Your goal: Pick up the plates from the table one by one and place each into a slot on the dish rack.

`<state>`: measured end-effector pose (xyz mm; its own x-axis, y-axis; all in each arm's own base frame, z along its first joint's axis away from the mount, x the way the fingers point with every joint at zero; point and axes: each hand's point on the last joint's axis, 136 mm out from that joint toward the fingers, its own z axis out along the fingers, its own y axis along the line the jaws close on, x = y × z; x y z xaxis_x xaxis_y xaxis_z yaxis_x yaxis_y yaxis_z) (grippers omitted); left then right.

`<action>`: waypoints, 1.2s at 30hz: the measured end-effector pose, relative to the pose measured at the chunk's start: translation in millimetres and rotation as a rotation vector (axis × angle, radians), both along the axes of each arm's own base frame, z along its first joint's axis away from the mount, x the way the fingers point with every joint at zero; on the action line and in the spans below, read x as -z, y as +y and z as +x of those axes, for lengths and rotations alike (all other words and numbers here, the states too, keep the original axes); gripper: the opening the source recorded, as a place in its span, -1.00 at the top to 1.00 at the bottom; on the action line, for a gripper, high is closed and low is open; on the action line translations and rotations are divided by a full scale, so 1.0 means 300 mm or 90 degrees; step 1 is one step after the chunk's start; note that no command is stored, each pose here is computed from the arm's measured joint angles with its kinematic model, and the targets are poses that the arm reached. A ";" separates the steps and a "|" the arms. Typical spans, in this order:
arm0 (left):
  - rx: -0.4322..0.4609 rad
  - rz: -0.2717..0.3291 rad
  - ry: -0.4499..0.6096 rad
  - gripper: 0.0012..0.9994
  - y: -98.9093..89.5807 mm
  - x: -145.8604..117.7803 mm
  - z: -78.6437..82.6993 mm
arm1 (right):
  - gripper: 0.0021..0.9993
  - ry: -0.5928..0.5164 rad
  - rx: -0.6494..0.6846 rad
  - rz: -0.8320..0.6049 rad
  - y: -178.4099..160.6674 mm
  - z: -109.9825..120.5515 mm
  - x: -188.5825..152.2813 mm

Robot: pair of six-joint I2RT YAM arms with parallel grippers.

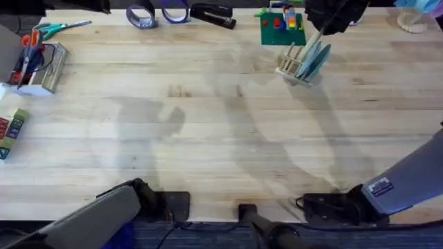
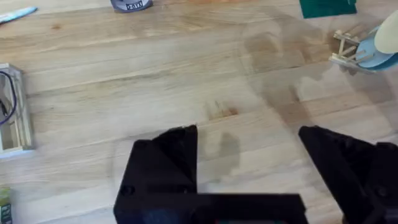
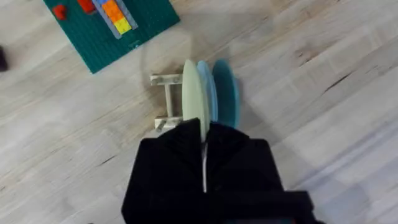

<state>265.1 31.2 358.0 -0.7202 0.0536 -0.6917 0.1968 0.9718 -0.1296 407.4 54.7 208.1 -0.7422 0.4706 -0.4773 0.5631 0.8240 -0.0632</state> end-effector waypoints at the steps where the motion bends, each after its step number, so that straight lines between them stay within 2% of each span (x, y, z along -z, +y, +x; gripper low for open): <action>1: 0.000 0.000 0.000 -0.99 0.000 0.000 0.000 | 0.94 0.001 0.000 0.000 0.000 0.001 0.002; 12: 0.000 0.000 0.000 -0.99 0.000 0.000 0.000 | 0.94 0.043 -0.001 -0.013 0.006 0.019 0.091; 23: 0.000 0.000 0.000 -0.99 0.000 0.000 0.000 | 0.94 0.051 -0.003 -0.017 0.007 0.022 0.108; 36: 0.000 0.000 0.000 -0.99 0.000 0.000 0.000 | 0.94 0.089 -0.013 -0.028 0.013 0.034 0.187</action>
<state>265.0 31.2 357.9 -0.7204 0.0535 -0.6915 0.1968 0.9718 -0.1298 417.5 58.7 152.1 -0.8124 0.4350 -0.3882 0.5288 0.8302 -0.1764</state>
